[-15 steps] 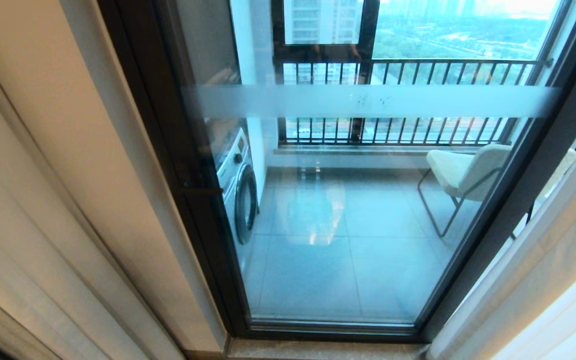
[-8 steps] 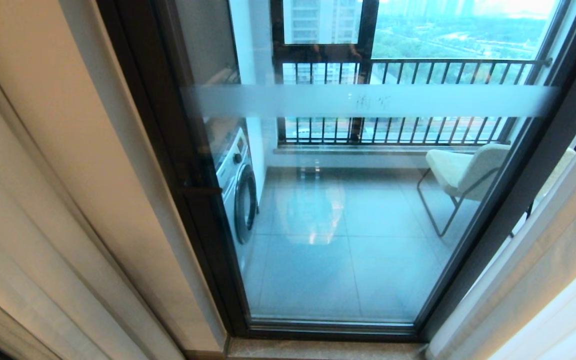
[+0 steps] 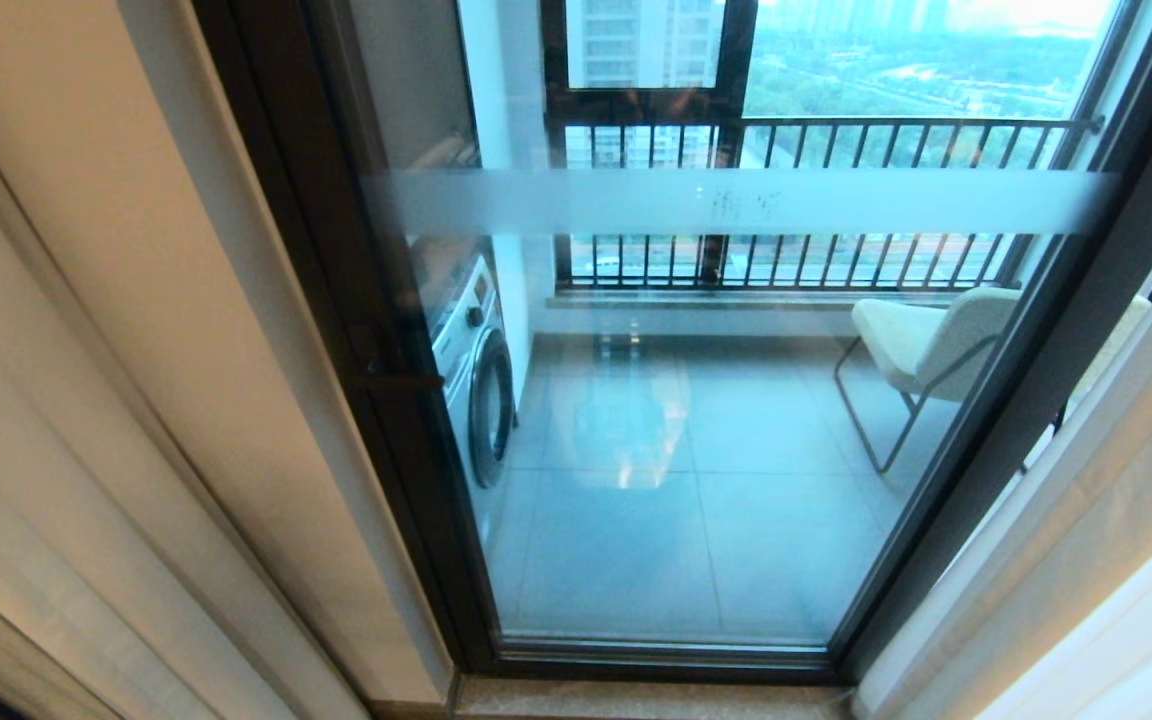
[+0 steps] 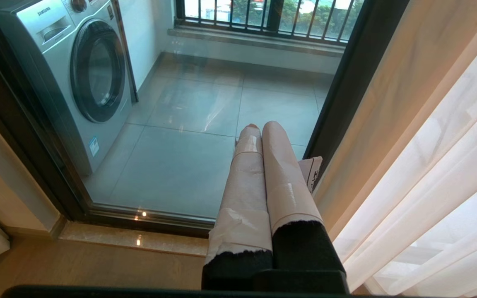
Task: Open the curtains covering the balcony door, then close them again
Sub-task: Close the inner curtains on both sides
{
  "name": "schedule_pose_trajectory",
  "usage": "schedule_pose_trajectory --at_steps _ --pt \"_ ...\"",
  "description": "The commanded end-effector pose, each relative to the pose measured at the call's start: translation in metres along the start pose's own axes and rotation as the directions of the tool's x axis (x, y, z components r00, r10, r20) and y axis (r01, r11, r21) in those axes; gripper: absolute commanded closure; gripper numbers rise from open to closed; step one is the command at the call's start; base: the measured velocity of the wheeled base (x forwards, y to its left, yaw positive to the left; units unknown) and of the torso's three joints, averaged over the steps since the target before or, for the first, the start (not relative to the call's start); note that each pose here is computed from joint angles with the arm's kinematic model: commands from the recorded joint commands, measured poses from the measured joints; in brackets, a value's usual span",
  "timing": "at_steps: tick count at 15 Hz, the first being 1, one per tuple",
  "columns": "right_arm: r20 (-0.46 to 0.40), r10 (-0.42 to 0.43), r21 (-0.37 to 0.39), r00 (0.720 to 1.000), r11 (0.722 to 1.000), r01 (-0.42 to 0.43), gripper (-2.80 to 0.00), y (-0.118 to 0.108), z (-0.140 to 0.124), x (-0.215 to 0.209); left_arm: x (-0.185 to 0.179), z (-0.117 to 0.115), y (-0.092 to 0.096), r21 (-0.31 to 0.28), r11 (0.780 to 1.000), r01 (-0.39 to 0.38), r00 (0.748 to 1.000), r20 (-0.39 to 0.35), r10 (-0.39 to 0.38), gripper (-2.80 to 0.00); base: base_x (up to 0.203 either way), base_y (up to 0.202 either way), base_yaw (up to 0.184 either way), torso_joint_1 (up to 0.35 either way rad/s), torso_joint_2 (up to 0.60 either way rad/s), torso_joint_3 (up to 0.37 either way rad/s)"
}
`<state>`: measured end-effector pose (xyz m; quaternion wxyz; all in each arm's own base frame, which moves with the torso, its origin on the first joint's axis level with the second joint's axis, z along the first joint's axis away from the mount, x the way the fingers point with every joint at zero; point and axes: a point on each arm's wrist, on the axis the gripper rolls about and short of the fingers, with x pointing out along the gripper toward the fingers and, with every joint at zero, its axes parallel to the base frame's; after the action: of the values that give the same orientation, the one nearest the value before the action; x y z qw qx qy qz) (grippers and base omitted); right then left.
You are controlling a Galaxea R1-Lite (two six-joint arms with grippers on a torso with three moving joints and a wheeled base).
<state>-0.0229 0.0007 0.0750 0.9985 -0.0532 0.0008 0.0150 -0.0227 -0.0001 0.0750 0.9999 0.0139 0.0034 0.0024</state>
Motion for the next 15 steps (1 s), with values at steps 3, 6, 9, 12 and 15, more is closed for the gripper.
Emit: schedule_pose_trajectory --at_steps 3,6,9,12,15 --pt "0.0 0.001 -0.001 1.0 1.0 -0.001 0.0 0.0 0.0 0.0 -0.001 0.015 0.001 0.051 0.998 -0.023 0.991 0.136 0.016 0.0 0.0 0.0 0.0 0.0 0.0 0.0" --pt "-0.001 0.001 -0.001 1.0 1.0 -0.001 0.0 0.0 0.0 0.0 -0.004 0.028 0.002 0.111 0.99 -0.084 0.962 0.267 0.051 0.0 0.0 0.0 0.0 0.0 0.0 0.0" --pt "-0.001 0.001 -0.001 1.0 1.0 -0.001 0.0 0.0 0.0 0.0 -0.006 0.034 0.003 0.119 0.985 -0.123 0.946 0.314 0.08 0.0 0.0 0.0 0.0 0.0 0.0 0.0" --pt "-0.001 0.001 -0.001 1.0 1.0 -0.001 0.0 0.0 0.0 0.0 -0.006 0.034 0.003 0.125 0.984 -0.13 0.945 0.314 0.085 0.0 0.0 0.0 0.0 0.0 0.0 0.0" --pt "-0.001 0.001 -0.001 1.0 1.0 -0.001 0.0 0.0 0.0 0.0 -0.005 0.033 0.003 0.136 0.982 -0.131 0.949 0.302 0.084 0.0 0.0 0.0 0.0 0.0 0.0 0.0"
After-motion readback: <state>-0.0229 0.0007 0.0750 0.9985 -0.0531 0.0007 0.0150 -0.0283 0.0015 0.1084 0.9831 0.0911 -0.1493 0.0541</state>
